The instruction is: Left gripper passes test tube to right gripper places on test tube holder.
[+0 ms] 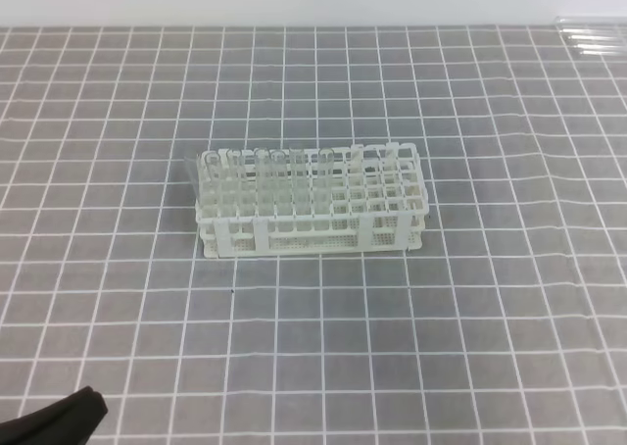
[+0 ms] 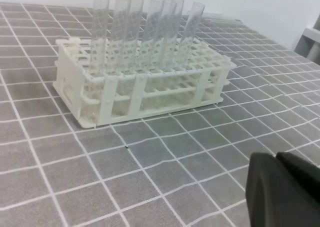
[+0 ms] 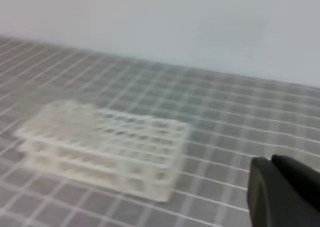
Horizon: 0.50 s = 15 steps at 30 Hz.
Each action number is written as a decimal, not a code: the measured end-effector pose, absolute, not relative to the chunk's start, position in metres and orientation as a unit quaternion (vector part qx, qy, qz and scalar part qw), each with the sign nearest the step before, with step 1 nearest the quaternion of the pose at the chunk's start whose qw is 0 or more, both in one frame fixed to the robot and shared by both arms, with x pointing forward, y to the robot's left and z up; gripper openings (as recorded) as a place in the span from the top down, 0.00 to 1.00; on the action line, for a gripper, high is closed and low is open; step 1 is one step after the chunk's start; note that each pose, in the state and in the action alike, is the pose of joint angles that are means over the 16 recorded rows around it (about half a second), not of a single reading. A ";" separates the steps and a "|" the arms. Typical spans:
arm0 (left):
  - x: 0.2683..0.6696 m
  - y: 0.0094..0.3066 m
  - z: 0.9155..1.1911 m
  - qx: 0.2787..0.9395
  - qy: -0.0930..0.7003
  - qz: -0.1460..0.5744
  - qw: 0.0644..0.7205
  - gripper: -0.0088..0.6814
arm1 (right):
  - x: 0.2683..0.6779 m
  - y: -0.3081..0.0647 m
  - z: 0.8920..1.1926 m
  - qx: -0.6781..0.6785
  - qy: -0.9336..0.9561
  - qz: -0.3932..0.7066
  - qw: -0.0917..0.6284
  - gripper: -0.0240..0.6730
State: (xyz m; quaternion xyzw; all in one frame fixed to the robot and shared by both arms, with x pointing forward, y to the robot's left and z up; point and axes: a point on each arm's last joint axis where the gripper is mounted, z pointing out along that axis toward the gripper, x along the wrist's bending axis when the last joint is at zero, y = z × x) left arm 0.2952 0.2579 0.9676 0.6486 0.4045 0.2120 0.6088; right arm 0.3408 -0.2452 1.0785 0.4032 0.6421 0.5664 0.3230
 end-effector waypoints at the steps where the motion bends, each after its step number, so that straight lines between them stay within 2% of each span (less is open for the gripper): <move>1: 0.295 0.258 0.967 0.649 0.405 0.213 0.608 0.99 | 0.335 -0.252 1.074 0.413 0.633 0.565 0.332 0.98; 7: 0.296 0.259 0.967 0.649 0.410 0.216 0.604 0.99 | 0.303 -0.277 1.043 0.460 0.572 0.561 0.384 0.98; 15: 0.296 0.259 0.968 0.647 0.413 0.217 0.603 1.00 | 0.287 -0.284 1.009 0.485 0.528 0.567 0.406 0.98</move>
